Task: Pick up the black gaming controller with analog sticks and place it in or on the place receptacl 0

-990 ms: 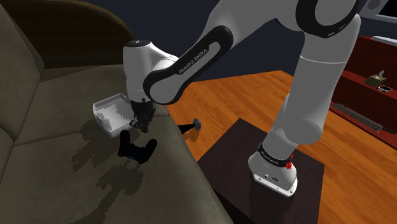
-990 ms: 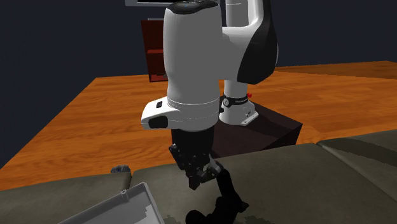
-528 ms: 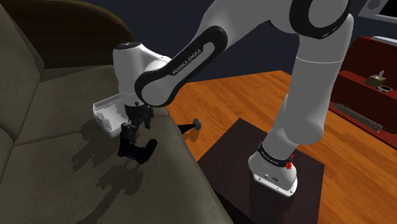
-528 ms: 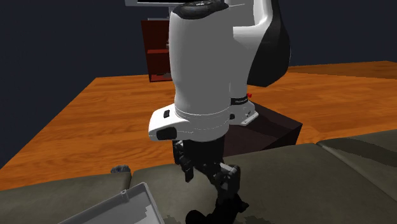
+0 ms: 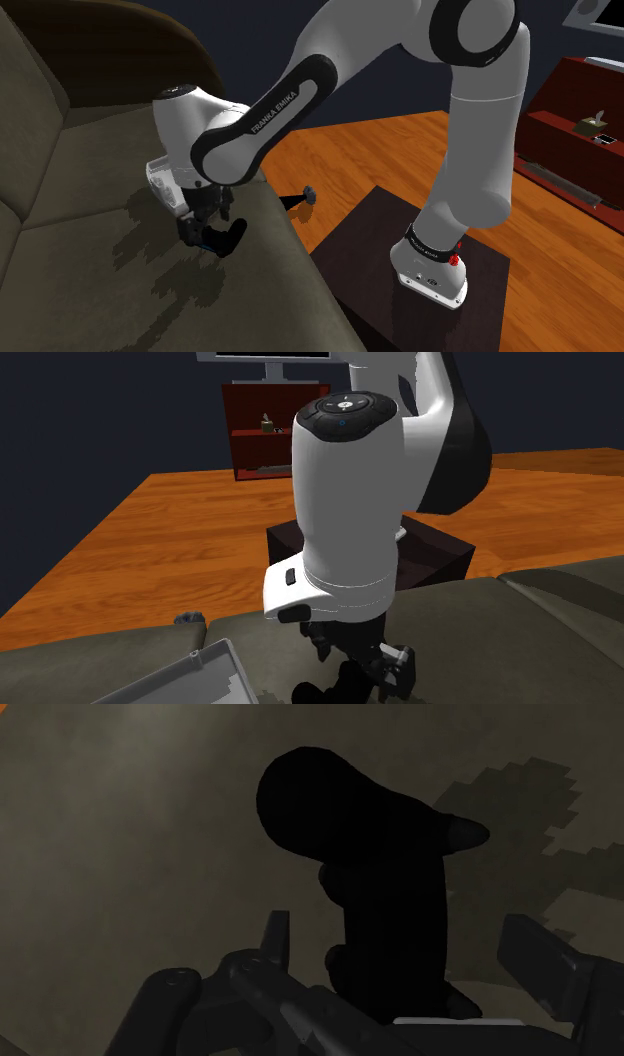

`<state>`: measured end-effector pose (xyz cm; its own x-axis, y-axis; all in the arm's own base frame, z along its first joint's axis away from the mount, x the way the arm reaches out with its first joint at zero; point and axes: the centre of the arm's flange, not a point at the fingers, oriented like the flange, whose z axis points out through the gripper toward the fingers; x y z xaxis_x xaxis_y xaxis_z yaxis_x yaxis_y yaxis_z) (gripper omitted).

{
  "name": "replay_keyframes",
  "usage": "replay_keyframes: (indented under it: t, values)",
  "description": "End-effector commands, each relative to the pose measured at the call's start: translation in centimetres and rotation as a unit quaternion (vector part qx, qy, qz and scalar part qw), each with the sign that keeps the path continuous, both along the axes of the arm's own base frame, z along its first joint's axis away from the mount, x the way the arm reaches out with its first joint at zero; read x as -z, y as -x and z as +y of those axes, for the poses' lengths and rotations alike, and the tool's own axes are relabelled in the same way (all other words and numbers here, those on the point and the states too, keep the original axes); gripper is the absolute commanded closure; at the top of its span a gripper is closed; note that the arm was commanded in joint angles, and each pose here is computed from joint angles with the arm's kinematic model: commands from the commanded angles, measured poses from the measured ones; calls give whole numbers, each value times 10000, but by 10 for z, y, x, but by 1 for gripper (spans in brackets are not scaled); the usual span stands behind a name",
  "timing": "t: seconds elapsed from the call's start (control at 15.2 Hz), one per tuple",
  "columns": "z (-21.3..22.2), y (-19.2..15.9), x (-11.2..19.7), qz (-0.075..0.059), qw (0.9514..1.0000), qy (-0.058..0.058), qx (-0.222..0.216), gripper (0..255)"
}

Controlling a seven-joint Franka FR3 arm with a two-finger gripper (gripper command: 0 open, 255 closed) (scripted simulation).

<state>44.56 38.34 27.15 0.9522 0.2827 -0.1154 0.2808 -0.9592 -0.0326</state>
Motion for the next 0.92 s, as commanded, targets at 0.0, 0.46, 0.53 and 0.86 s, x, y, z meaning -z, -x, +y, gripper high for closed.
replay_keyframes:
  t: [0.0, 0.46, 0.53, 0.86]
  values:
    - [0, 1, 10, 2, 10000, 0, 0, 0]
    - [0, 2, 19, 2, 10000, 0, 0, 0]
    - [0, 2, 19, 2, 10000, 0, 0, 0]
    - [0, 2, 19, 2, 10000, 0, 0, 255]
